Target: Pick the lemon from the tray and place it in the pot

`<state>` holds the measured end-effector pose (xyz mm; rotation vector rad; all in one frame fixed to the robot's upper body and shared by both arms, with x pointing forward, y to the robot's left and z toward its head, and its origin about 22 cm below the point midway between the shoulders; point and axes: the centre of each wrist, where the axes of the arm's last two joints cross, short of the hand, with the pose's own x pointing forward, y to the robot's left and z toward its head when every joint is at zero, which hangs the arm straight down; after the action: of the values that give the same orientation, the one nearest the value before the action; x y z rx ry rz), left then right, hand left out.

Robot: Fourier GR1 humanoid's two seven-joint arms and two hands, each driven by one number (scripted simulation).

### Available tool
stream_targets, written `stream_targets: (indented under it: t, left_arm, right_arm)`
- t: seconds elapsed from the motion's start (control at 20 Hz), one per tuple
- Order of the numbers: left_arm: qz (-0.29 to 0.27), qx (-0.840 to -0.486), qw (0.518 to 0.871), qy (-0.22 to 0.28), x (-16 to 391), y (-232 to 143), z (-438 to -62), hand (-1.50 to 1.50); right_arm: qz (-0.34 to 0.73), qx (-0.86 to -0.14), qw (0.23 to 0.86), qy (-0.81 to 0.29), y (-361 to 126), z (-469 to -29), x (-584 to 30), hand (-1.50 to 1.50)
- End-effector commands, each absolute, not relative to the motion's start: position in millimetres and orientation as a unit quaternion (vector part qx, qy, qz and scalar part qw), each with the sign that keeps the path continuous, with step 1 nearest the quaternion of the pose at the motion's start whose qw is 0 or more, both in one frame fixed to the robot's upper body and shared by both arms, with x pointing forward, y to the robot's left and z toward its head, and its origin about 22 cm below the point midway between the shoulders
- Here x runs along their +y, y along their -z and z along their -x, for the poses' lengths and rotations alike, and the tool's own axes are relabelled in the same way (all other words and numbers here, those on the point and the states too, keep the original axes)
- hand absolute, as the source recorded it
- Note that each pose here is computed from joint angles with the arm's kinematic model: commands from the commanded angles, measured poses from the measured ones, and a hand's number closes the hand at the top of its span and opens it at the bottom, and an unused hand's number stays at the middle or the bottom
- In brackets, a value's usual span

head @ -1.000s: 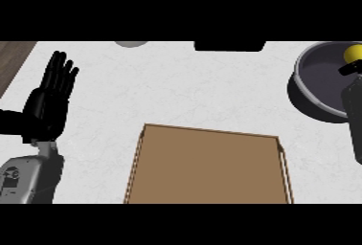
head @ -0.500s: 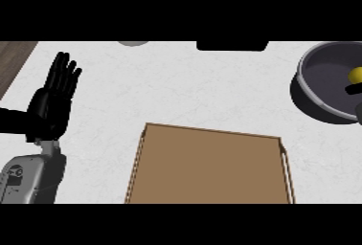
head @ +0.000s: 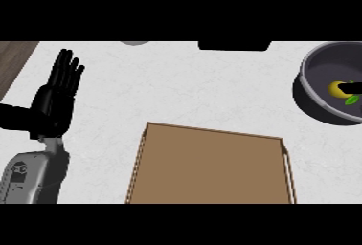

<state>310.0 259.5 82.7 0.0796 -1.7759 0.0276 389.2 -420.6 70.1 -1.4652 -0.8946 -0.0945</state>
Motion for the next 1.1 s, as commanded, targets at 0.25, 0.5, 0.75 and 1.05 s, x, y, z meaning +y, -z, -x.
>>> stream_targets:
  t: [0.25,0.5,0.75,1.05]
  left_arm:
    - [-0.039,-0.775,0.631,-0.018,258.3,-78.4,-302.2,0.0]
    - [-0.047,-0.773,0.632,-0.022,260.5,-86.3,-305.3,0.0]
    - [-0.052,-0.767,0.639,-0.022,273.9,-82.6,-306.8,0.0]
    - [-0.055,-0.773,0.631,-0.024,270.2,-74.5,-302.3,0.0]
  right_arm:
    - [0.616,-0.492,0.585,0.191,-93.2,-391.9,-428.1,-1.5]
    - [0.587,-0.527,0.556,0.264,-107.8,-385.2,-440.5,-1.5]
    - [0.588,-0.544,0.523,0.289,-71.6,-359.1,-443.3,-1.5]
    - [0.578,-0.568,0.496,0.313,-68.3,-304.5,-476.1,-1.5]
